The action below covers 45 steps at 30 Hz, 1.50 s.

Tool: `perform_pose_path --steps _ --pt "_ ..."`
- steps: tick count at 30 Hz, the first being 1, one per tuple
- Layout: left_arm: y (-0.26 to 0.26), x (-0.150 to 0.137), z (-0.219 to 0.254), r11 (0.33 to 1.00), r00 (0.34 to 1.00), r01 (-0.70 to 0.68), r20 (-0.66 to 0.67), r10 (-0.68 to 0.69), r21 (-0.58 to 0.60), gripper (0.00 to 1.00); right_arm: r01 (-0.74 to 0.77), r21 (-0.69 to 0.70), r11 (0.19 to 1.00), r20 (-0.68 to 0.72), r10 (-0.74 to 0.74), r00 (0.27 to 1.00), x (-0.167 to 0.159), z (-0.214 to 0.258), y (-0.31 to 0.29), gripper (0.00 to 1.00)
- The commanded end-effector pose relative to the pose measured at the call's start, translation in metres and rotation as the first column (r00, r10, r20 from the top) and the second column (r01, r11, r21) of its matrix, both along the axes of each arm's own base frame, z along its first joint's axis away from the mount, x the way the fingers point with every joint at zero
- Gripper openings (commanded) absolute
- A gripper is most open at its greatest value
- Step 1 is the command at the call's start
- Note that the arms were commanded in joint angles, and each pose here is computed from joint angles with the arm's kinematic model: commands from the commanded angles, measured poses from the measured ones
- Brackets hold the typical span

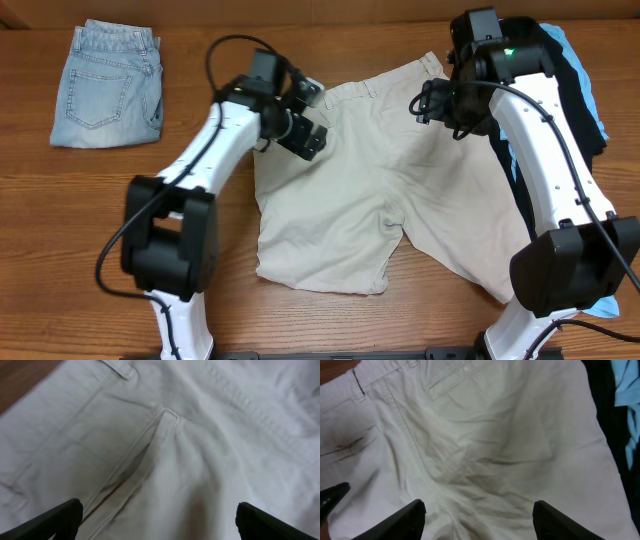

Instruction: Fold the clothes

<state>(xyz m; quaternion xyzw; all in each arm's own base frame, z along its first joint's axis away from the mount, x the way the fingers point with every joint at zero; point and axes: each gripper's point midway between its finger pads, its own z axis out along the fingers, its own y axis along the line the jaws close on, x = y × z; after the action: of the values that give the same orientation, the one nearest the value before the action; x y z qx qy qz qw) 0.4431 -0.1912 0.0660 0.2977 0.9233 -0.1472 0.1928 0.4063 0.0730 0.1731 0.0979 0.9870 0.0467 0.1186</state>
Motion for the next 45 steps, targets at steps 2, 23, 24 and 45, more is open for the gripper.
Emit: perform_pose_path --steps 2,23,24,45 --pt "-0.001 0.009 -0.023 0.996 1.0 0.01 0.023 -0.012 0.088 1.0 -0.005 0.0 1.0 0.04 0.005 0.999 -0.001 0.005 0.0 0.72" --pt "0.146 0.026 -0.119 0.869 0.886 -0.407 -0.107 0.45 0.283 1.0 -0.005 0.002 1.0 0.054 0.005 0.999 0.003 0.001 0.001 0.73" --pt "0.16 0.023 -0.12 0.849 0.864 -0.44 -0.121 0.489 0.293 1.0 -0.005 0.002 1.0 0.058 0.005 0.998 0.004 0.001 0.001 0.73" --pt "0.231 -0.011 -0.053 0.745 0.637 -0.596 -0.388 0.666 0.3 1.0 -0.148 0.257 0.955 -0.095 0.178 0.979 -0.038 -0.059 0.061 0.72"
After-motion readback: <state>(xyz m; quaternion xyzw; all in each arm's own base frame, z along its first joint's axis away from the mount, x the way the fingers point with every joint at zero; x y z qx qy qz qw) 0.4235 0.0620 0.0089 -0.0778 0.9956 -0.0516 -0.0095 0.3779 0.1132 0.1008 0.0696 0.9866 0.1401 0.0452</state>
